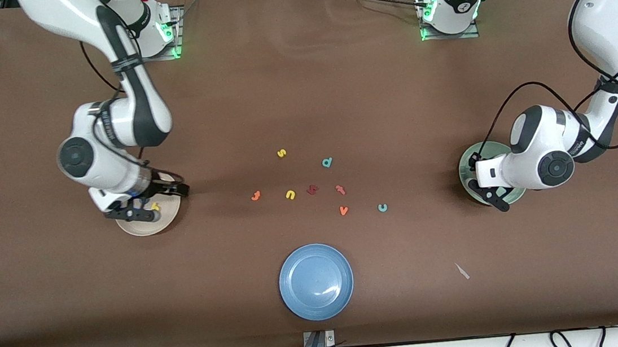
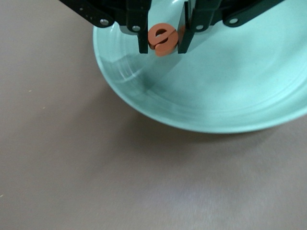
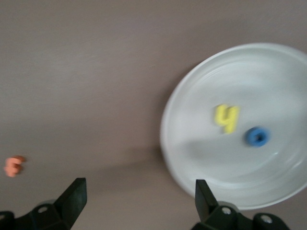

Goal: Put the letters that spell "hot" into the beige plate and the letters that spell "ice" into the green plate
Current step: 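Carry the o to the beige plate and the 6 to the green plate, then move the right gripper to the orange f while the left gripper reaches the c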

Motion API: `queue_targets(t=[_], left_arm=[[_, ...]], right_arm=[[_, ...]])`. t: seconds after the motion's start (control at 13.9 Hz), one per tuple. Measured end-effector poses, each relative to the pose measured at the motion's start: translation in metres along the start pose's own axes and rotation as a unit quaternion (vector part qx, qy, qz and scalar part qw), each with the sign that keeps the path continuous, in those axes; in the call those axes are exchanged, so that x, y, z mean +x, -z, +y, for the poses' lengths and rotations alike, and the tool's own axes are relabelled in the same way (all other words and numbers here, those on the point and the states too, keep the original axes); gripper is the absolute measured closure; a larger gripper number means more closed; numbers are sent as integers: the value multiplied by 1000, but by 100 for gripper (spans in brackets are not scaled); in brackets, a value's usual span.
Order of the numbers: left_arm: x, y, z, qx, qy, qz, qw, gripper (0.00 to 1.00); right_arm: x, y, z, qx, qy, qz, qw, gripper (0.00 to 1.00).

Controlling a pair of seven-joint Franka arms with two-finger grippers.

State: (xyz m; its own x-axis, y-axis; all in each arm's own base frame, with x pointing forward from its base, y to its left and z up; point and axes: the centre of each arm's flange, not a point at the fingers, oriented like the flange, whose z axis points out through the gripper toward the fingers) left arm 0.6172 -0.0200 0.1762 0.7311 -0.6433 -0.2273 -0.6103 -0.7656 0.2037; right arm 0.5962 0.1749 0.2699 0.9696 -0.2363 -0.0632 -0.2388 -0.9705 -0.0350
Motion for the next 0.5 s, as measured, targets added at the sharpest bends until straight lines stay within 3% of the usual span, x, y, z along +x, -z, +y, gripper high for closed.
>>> queue_targets(t=[0.14,0.22,0.5], left_arm=[[0,3,-1,1,0,4,1000,72],[1,7,1,4,-1,7,1000,66],[16,48,28,19,-10,18,1000,27]], right_arm=[[-16,-11,-48,-8,-37,7,999,0],[-21,-16,-69,-11,-49,13,999,0],[-23,-40,-129,-18,-93,35,995,0]])
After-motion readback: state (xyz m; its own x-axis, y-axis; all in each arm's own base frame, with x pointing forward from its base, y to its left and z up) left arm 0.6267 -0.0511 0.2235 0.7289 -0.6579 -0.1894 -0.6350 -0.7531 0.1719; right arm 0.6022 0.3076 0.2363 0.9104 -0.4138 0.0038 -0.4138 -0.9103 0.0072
